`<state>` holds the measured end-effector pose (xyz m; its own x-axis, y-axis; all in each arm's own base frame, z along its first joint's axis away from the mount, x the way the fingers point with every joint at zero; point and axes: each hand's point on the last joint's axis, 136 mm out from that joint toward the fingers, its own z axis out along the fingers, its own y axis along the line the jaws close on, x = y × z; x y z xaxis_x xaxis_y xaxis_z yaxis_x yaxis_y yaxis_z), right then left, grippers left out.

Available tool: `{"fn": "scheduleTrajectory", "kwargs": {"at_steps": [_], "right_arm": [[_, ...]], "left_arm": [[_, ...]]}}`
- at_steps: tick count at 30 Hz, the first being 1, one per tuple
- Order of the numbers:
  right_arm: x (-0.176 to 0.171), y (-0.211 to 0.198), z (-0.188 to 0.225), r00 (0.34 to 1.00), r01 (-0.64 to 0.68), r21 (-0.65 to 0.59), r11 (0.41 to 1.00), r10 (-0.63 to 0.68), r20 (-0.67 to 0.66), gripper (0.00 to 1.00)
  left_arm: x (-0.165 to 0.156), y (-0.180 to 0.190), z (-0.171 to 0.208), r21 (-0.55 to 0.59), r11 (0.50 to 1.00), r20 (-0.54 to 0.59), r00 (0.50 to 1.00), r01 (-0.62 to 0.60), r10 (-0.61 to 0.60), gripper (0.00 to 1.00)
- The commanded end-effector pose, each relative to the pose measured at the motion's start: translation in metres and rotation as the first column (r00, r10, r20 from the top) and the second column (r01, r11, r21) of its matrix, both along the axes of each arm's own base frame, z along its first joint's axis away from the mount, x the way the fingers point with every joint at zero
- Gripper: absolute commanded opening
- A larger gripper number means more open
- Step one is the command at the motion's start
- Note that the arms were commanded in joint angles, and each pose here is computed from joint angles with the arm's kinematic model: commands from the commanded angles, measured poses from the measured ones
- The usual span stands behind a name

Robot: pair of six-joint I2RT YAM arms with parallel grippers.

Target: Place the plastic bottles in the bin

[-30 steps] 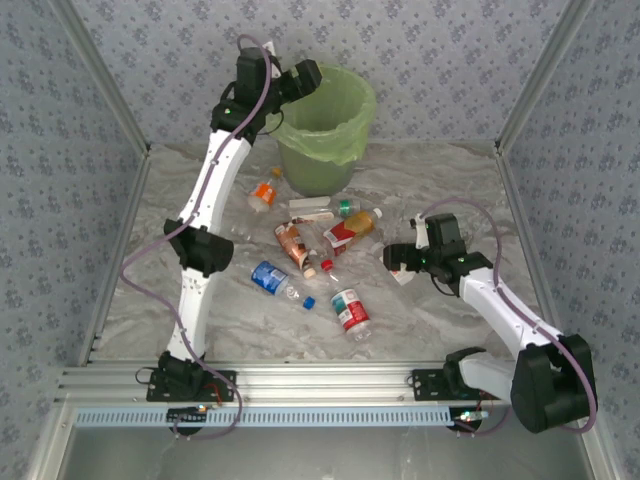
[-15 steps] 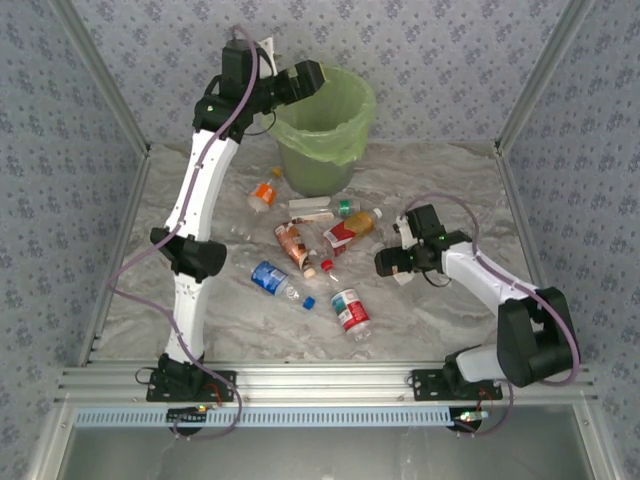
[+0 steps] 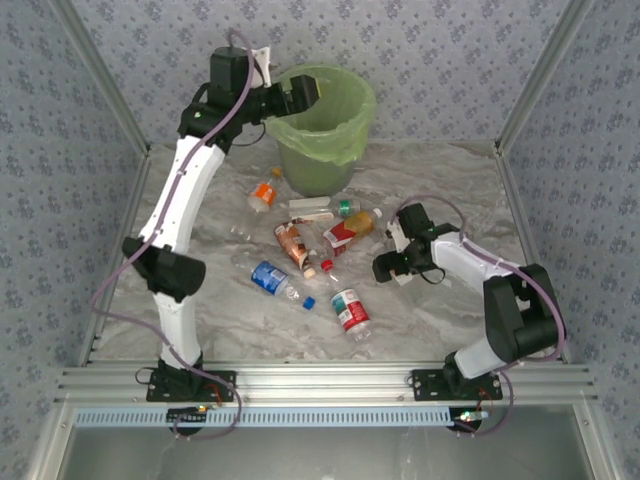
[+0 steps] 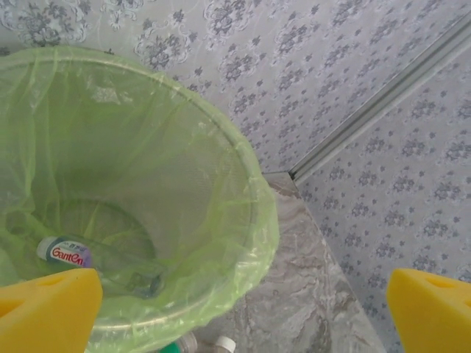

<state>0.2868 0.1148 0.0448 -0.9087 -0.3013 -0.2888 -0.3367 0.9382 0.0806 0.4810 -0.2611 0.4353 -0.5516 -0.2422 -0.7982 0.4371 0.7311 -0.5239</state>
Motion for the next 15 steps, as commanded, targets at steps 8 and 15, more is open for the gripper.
{"fn": "scheduleTrajectory", "kwargs": {"at_steps": [8,15], "right_arm": [[0.015,0.0,-0.015,0.999,-0.027,-0.123,0.992,0.022,-0.04,0.99],[0.016,0.011,-0.027,0.995,-0.05,-0.15,0.987,0.036,-0.097,0.98]], "left_arm": [[-0.052,0.067,0.028,-0.038,0.974,0.211,0.951,-0.223,0.226,0.99],[-0.068,0.104,-0.006,-0.15,0.913,0.193,0.894,-0.38,0.404,0.99]]}}
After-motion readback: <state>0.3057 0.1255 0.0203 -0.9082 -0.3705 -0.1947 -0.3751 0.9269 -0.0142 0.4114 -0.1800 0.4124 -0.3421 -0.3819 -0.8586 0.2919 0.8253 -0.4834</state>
